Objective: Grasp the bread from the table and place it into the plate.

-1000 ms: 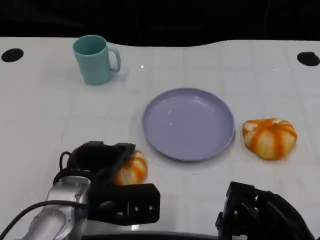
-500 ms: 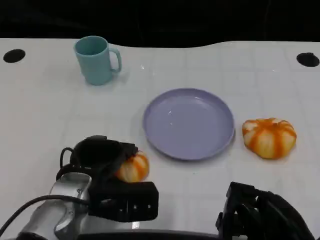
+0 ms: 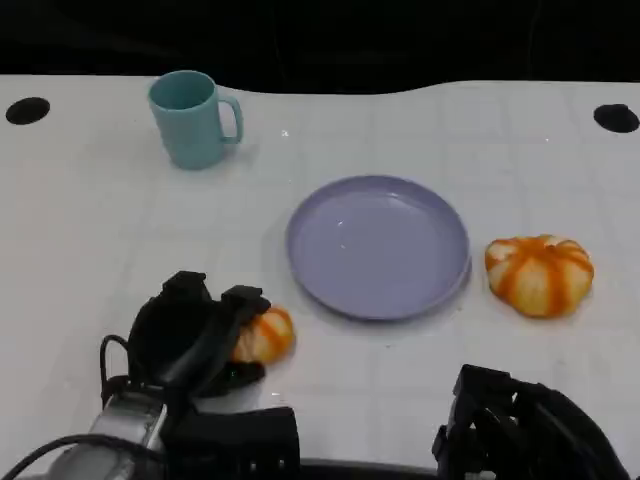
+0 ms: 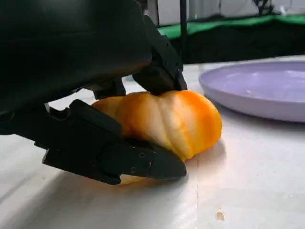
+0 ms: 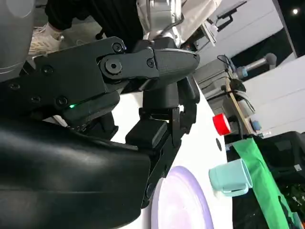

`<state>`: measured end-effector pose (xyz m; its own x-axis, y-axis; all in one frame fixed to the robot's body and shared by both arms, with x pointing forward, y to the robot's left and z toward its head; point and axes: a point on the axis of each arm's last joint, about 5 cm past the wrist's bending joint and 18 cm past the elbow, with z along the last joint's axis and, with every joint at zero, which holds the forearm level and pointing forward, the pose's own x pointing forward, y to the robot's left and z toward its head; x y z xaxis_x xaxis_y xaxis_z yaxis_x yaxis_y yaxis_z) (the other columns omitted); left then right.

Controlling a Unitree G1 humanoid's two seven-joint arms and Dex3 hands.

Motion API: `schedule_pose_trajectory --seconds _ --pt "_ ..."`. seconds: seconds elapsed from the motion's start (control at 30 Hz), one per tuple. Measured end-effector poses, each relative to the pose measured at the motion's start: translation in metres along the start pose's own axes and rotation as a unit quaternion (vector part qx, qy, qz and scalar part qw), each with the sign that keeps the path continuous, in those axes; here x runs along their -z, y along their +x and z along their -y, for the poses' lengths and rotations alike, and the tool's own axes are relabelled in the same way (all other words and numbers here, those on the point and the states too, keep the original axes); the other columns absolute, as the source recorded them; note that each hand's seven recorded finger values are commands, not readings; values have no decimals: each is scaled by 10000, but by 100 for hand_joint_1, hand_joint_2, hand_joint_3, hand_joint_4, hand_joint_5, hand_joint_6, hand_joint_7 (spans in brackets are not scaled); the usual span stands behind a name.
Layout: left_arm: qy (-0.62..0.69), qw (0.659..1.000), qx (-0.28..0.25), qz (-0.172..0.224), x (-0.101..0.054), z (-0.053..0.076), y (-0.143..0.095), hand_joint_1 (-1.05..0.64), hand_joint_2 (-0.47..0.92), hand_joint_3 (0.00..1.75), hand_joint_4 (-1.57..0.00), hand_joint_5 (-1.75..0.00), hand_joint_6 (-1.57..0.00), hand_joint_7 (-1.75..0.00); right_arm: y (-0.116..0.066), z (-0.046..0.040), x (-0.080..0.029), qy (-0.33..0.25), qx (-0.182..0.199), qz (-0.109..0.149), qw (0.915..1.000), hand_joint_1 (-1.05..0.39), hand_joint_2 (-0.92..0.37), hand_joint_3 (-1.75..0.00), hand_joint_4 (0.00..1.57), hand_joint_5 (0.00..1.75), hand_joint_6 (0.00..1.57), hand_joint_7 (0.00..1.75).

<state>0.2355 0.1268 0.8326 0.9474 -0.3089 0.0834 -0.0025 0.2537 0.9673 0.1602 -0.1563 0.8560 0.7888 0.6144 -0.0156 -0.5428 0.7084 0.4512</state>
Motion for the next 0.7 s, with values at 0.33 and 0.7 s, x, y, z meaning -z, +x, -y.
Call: schedule_pose_trajectory --seconds 0.33,0.7 --pt "7 9977 -648 217 69 -139 24 -28 78 57 -75 -175 -50 -173 1 -1 0 -1 -1 1 10000 -68 -92 -27 85 159 76 135" --pt "-249 9929 -1115 323 1 -473 93 -26 67 62 -80 -175 -55 -174 0 0 8 3 8 -17 10000 -70 -92 -27 86 158 78 135"
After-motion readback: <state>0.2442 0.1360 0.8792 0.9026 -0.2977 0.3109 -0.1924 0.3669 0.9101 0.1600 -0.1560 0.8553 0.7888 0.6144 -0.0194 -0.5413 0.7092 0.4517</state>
